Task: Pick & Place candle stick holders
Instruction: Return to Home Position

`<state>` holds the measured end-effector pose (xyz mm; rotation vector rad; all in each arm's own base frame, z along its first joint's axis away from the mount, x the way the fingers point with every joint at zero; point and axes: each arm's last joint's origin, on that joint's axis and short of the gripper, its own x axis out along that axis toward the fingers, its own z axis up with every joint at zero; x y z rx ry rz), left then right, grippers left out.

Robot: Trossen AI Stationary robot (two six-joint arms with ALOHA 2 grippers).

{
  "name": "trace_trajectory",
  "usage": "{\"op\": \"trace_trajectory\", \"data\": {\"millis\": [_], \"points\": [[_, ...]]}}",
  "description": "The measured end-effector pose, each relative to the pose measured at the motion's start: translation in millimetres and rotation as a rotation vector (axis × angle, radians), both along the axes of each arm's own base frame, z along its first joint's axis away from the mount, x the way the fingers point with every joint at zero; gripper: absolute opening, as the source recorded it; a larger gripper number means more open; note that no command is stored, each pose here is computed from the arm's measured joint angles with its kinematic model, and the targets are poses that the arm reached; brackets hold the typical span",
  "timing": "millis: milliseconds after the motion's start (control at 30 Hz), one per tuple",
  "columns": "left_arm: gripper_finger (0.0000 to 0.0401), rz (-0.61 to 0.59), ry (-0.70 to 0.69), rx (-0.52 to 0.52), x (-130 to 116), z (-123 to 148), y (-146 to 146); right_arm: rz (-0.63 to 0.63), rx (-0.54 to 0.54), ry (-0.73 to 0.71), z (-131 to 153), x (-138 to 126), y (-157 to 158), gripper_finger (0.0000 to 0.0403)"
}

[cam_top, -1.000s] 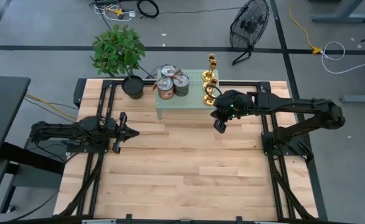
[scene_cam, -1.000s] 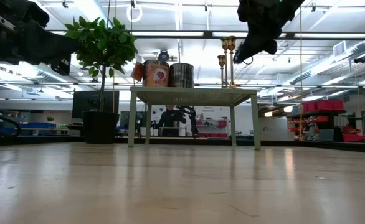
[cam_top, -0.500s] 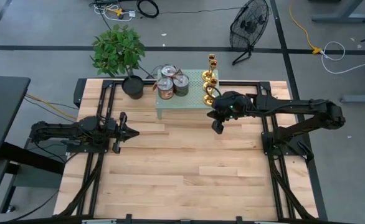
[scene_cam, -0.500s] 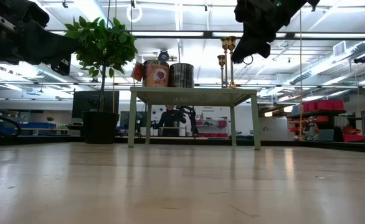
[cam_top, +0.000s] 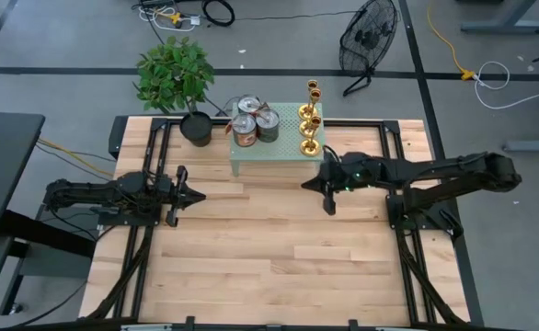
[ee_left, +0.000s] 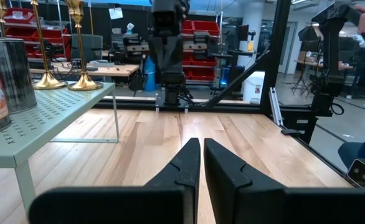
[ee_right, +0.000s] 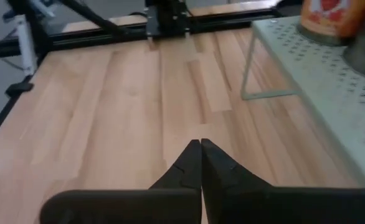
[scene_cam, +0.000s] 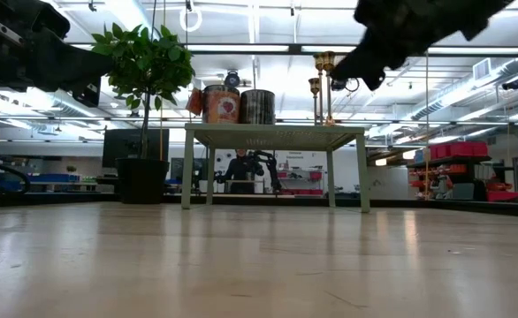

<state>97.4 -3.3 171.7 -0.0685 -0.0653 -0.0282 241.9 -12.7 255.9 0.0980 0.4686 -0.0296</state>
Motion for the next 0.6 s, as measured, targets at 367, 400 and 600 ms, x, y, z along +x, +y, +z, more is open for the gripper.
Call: {"op": "trace_trajectory", "data": {"millis": [367,400,600], "points": [[0.0030,0.000,0.000,0.000,0.0,0.0,0.0,0.101,-0.088,-0.069,-32.0,-45.9,14.5,0.0000],[0.0030,0.000,0.000,0.000,0.0,-0.1,0.0,0.106,-0.088,-0.076,-33.6,-49.7,15.6,0.0000],[0.0030,0.000,-0.001,0.000,0.0,0.1,0.0,0.137,-0.090,-0.138,-39.9,-68.6,21.3,0.0000]]}}
